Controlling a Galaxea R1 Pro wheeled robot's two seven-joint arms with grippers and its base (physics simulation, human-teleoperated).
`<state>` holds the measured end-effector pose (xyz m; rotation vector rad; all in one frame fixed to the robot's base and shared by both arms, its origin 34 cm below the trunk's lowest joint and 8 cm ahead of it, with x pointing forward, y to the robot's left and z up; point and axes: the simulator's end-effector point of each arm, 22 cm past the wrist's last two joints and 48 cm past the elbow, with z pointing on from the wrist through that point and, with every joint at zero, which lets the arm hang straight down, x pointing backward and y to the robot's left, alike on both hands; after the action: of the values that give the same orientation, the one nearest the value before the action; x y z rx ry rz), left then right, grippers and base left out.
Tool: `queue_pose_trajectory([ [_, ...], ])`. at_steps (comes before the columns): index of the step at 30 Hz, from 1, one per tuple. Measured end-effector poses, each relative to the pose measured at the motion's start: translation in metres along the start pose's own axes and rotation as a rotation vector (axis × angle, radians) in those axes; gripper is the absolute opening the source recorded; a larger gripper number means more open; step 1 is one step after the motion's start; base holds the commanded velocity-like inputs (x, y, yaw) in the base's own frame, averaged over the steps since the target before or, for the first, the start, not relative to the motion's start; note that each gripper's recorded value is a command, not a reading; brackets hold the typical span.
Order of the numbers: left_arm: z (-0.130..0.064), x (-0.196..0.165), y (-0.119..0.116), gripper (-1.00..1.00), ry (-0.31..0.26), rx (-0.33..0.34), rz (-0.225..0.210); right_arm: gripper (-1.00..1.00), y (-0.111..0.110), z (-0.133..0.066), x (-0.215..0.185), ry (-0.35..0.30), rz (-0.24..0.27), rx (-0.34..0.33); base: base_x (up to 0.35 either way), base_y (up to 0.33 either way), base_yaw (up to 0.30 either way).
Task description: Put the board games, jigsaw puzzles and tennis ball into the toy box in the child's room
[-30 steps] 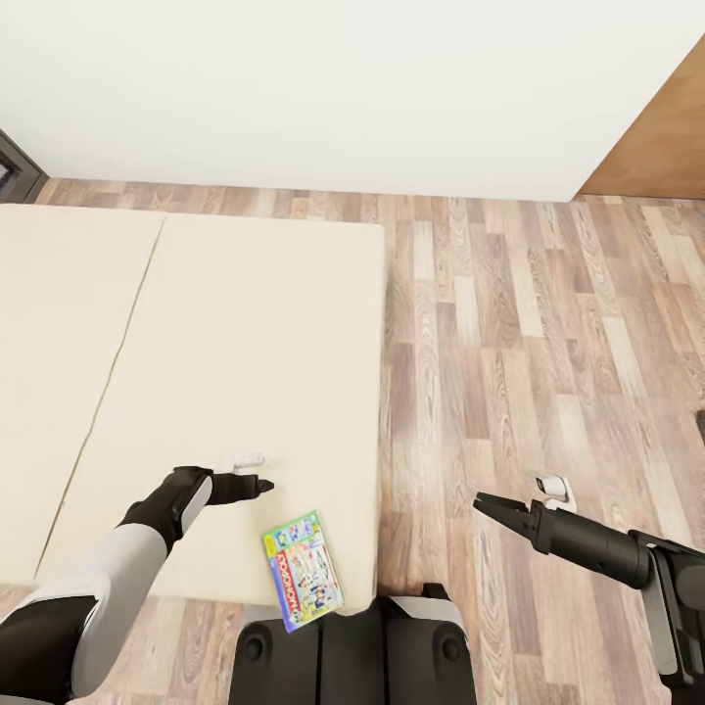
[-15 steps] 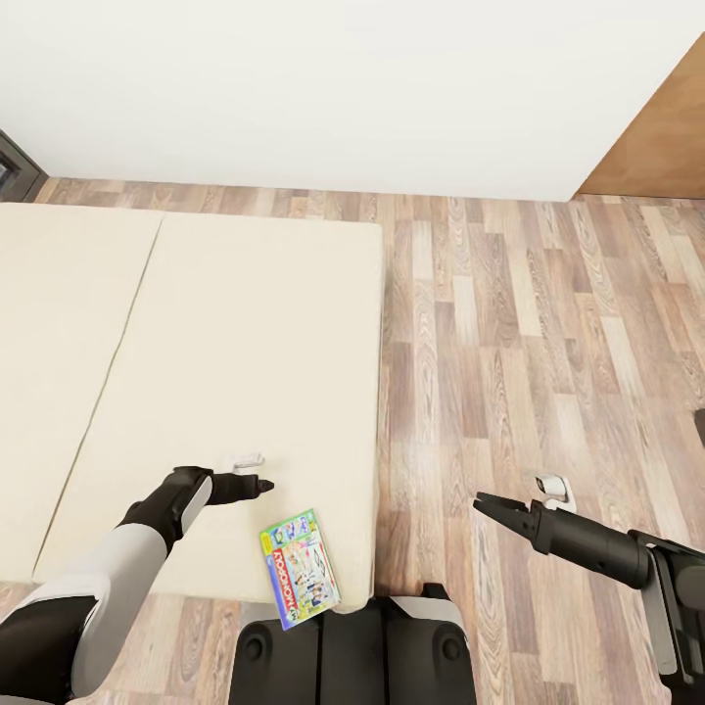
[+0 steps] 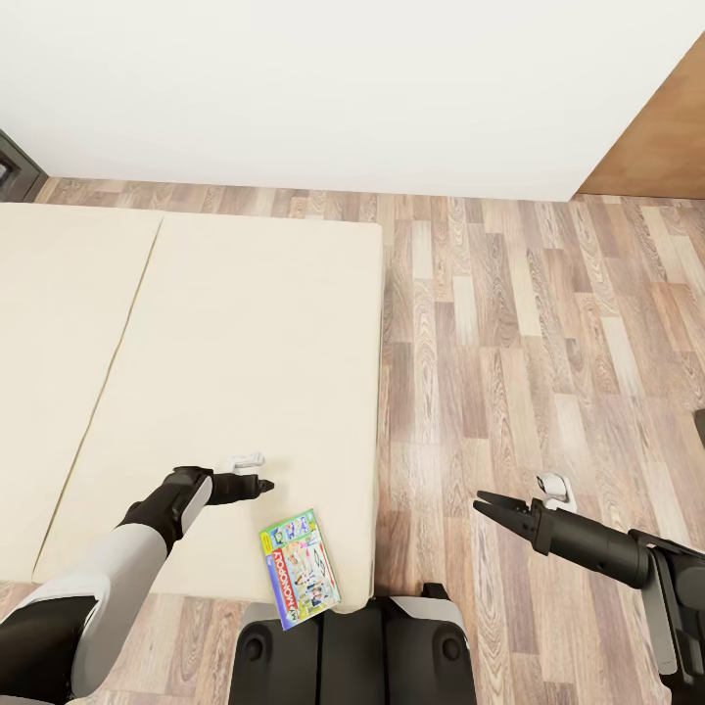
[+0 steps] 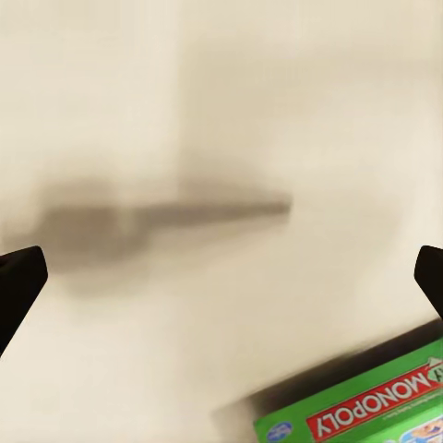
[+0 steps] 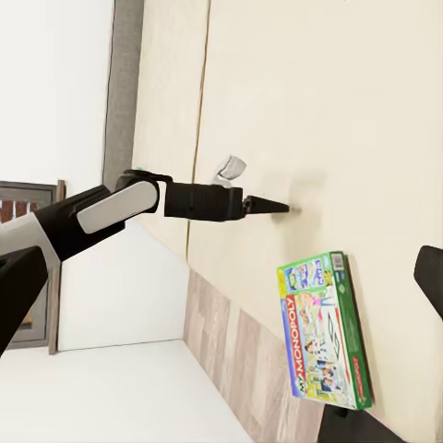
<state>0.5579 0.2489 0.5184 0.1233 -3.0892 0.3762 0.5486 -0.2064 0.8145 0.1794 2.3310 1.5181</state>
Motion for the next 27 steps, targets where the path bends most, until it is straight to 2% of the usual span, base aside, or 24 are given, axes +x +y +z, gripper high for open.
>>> queue_pose_trajectory([
  [27, 0.0003, 0.0, -0.0008, 1.0, 0.0, 0.0, 0.0, 1.0, -0.0003, -0.0001, 0.0, 0.0, -0.001, 0.001, 0.0, -0.014, 0.0],
])
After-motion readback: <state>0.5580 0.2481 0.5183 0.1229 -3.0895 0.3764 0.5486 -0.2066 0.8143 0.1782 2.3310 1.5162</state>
